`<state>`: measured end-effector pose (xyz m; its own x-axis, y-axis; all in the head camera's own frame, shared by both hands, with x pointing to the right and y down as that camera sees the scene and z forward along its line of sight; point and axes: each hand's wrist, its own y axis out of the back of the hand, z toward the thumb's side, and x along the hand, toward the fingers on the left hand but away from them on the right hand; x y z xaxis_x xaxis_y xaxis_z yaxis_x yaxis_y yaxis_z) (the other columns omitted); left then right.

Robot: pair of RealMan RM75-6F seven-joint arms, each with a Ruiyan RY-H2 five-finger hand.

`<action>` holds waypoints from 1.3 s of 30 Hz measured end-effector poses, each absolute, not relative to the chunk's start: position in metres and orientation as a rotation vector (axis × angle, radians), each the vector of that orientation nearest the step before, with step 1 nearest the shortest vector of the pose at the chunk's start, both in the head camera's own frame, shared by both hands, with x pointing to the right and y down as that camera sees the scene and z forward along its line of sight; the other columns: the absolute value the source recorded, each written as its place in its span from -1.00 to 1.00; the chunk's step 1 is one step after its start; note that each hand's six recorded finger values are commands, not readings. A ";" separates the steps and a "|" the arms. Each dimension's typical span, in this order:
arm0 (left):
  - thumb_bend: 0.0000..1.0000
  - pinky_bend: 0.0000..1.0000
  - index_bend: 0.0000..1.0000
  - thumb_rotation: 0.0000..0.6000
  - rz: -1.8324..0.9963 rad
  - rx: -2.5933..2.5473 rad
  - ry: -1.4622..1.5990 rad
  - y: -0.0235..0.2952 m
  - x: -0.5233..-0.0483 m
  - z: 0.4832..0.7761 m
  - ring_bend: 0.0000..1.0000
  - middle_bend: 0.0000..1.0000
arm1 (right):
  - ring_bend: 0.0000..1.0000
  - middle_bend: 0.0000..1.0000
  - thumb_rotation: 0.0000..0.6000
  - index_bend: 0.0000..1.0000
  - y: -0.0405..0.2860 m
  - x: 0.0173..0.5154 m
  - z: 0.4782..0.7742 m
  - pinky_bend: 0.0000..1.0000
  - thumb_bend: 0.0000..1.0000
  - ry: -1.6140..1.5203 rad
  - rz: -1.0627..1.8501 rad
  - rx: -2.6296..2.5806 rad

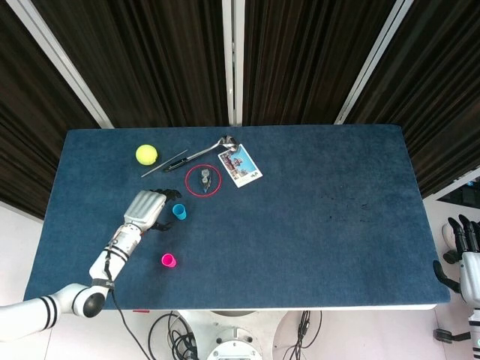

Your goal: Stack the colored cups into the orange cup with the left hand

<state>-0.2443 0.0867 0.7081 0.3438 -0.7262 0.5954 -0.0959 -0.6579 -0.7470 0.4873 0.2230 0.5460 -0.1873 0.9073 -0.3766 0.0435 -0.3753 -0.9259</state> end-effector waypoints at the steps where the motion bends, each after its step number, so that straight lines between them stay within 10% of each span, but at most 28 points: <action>1: -0.59 -0.13 -0.47 1.00 -1.333 -1.998 0.712 0.087 -0.243 0.711 -0.33 -0.38 | -1.00 -1.00 1.00 -1.00 0.223 0.487 0.547 -1.00 -0.43 -1.149 1.644 -1.401; 39: -0.44 0.21 -0.06 1.00 -1.314 -1.988 0.704 0.082 -0.228 0.745 0.09 -0.04 | -1.00 -1.00 1.00 -1.00 0.223 0.491 0.562 -1.00 -0.43 -1.127 1.692 -1.430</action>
<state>-0.2276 0.0816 0.7446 0.3553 -0.7290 0.5851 -0.0830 -0.6481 -0.7570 0.4915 0.2228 0.5617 -0.1993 0.8826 -0.4257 0.0527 -0.4242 -0.9041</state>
